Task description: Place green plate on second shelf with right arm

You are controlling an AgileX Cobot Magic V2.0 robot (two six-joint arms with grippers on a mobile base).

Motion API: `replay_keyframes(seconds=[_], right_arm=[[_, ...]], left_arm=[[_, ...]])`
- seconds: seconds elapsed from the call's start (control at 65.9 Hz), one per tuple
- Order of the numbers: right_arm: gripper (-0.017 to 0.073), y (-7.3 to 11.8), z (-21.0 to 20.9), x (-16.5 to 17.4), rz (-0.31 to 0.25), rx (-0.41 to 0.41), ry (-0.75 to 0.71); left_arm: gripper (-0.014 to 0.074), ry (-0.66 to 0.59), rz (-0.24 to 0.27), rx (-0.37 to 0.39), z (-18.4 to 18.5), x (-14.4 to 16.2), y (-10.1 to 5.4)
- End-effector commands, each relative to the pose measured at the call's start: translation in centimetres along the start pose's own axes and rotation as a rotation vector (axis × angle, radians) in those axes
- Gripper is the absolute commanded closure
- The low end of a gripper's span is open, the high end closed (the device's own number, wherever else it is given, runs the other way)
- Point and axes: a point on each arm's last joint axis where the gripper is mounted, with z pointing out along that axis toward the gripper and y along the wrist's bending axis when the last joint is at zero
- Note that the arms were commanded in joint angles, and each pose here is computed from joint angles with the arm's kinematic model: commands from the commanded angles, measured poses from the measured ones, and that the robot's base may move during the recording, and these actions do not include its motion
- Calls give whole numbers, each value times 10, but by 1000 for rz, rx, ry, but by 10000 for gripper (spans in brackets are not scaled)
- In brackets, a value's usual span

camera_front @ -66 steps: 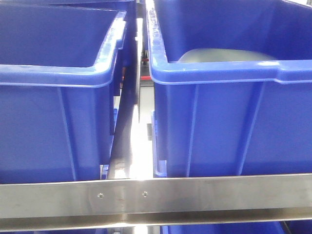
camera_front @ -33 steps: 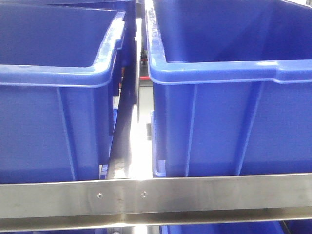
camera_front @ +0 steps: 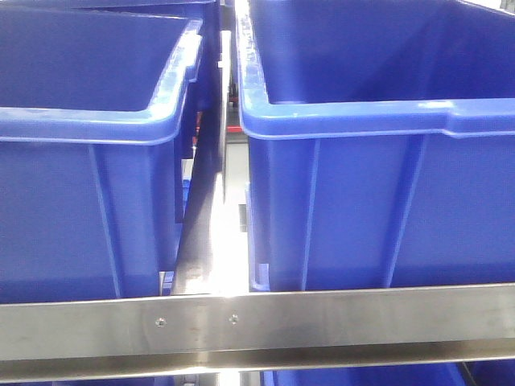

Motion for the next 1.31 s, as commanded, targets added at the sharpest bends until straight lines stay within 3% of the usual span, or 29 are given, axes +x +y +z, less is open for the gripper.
replay_keyframes(seconds=[0.0,0.228,0.41,0.562,0.713,0.971,1.123,1.29], right_arm=[[511,-5,-1,-14,-59,65,-95],[511,-16,25,24,-136,151,-66],[511,-21,58,87,-137,186,-295],[511,-21,63,139,-127,171,-397],[511,-19,69,181,-76,133,-272],[511,-18,73,205,-65,95,-133],[511,-16,78,222,26,51,-125],[511,-16,78,223,-17,51,-110]], left_arm=[[463,-57,-16,4,1,6,-1],[463,-57,-16,4,1,6,-1],[463,-57,-16,4,1,6,-1],[463,-57,-16,4,1,6,-1],[463,-57,-16,4,1,6,-1],[463,-57,-16,4,1,6,-1],[463,-57,-16,4,1,6,-1],[463,-57,-16,4,1,6,-1]])
